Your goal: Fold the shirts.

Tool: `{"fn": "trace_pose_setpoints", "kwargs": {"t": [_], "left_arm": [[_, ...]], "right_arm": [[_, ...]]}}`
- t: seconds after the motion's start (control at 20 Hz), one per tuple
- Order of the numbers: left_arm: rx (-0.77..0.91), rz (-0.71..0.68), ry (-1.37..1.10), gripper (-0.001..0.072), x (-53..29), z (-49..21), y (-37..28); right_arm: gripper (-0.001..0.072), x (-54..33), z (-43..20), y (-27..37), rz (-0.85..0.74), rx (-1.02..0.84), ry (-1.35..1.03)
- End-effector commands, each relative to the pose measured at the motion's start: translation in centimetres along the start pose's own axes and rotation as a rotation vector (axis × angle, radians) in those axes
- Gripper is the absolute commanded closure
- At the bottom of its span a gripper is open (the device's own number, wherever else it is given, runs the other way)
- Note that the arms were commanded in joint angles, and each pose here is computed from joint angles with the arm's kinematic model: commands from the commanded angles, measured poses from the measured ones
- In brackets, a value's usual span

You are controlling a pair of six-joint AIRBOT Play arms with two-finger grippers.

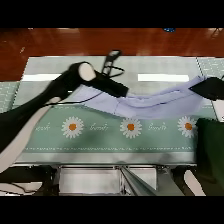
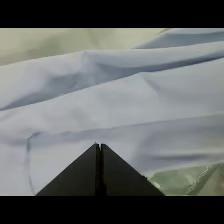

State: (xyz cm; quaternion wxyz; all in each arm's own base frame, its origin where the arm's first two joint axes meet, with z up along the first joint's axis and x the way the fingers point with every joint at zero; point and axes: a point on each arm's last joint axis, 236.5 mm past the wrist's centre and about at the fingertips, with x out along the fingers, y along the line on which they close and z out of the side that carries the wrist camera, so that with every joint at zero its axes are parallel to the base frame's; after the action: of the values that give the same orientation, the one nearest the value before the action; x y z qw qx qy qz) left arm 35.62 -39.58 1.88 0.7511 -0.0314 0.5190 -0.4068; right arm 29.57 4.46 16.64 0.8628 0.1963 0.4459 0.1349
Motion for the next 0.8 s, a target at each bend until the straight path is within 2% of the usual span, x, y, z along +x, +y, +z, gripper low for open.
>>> {"fn": "trace_pose_setpoints", "kwargs": {"t": [0.0, 0.3, 0.45, 0.6, 0.75], "left_arm": [[0.032, -0.066, 0.167, 0.0692, 6.9, -2.5, -5.0], [-0.099, -0.325, 0.271, 0.0692, 12.7, -5.9, -14.0], [-0.1, -0.388, 0.314, 0.0691, 12.8, -7.2, -15.5], [-0.152, -0.37, 0.212, 0.0691, 9.7, -2.2, -11.5], [-0.2, -0.342, 0.078, 0.0691, 2.6, 3.9, -4.8]], "right_arm": [[0.0679, -2.8, -1.9, 2.0, -0.002, 0.001, -0.054], [0.0679, -3.3, -2.5, 2.5, 0.002, -0.001, -0.052], [0.0678, -3.3, -2.2, 2.4, 0.0, 0.011, -0.066], [0.0679, -3.3, -2.1, 2.6, 0.008, 0.022, -0.069], [0.0679, -2.4, -1.6, 4.9, 0.091, 0.015, -0.064]]}}
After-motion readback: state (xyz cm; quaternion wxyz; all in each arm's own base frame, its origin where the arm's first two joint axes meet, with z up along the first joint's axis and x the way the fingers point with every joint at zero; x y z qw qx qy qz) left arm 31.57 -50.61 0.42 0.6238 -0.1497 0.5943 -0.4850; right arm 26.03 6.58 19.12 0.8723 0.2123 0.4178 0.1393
